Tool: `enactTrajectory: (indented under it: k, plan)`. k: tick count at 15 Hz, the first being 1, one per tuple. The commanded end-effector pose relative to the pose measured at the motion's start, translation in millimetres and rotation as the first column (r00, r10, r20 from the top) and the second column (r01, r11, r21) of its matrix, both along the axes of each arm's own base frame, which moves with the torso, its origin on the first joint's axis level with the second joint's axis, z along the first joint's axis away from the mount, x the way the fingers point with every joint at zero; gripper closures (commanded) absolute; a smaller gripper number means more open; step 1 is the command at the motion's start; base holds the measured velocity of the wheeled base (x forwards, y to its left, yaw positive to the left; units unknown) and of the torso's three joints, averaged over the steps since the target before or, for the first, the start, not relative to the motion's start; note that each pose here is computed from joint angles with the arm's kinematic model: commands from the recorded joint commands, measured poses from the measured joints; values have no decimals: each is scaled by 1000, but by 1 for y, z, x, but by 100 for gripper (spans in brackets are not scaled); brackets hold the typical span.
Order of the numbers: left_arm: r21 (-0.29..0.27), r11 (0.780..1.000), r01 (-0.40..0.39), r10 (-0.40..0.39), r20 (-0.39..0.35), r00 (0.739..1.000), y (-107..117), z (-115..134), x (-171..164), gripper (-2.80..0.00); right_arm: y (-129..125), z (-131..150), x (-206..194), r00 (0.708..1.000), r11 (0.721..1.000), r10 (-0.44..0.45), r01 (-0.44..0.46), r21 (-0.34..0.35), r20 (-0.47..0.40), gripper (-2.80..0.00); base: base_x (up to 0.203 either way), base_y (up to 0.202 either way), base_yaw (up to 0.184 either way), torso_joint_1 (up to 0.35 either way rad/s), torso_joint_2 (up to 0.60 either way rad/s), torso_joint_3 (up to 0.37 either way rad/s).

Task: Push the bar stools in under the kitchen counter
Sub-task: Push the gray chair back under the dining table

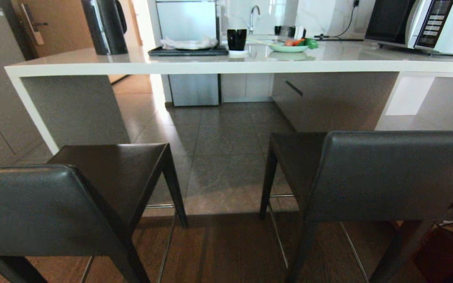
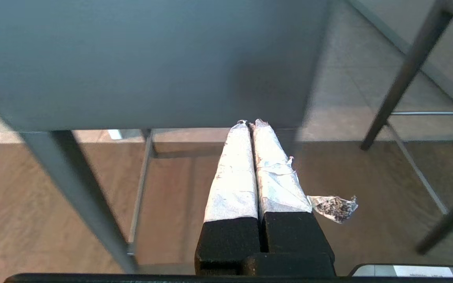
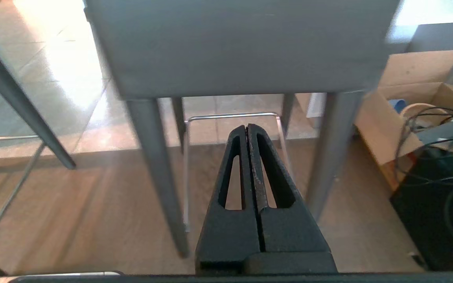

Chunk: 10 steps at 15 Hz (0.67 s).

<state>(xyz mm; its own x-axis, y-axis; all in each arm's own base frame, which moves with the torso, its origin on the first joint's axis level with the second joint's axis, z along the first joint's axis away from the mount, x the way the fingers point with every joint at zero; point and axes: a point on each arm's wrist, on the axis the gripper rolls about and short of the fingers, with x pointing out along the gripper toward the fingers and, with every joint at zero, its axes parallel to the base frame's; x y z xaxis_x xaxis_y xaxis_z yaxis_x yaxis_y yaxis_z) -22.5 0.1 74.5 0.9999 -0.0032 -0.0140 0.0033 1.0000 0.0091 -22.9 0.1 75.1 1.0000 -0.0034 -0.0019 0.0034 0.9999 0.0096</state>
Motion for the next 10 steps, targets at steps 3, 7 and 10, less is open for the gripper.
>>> enactTrajectory:
  k: [3, 7, 10]
  plan:
    - [0, 1000, 0, 0, -1, 1000, 0, 0, 0, 0, 0, 0, 0, 1000, 1000, 0, 0, 0, -1, 0, 0, -200, 0, -2, 2, 2]
    - [0, 1000, 0, 0, -1, 1000, 0, 0, 0, 0, 0, 0, 0, 1000, 1000, 0, 0, 0, -1, 0, 0, -194, 4, 2, 3, 3]
    - [0, 1000, 0, 0, -1, 1000, 0, 0, 0, 0, 0, 0, 0, 1000, 1000, 0, 0, 0, -1, 0, 0, -194, 0, 2, 1, 0]
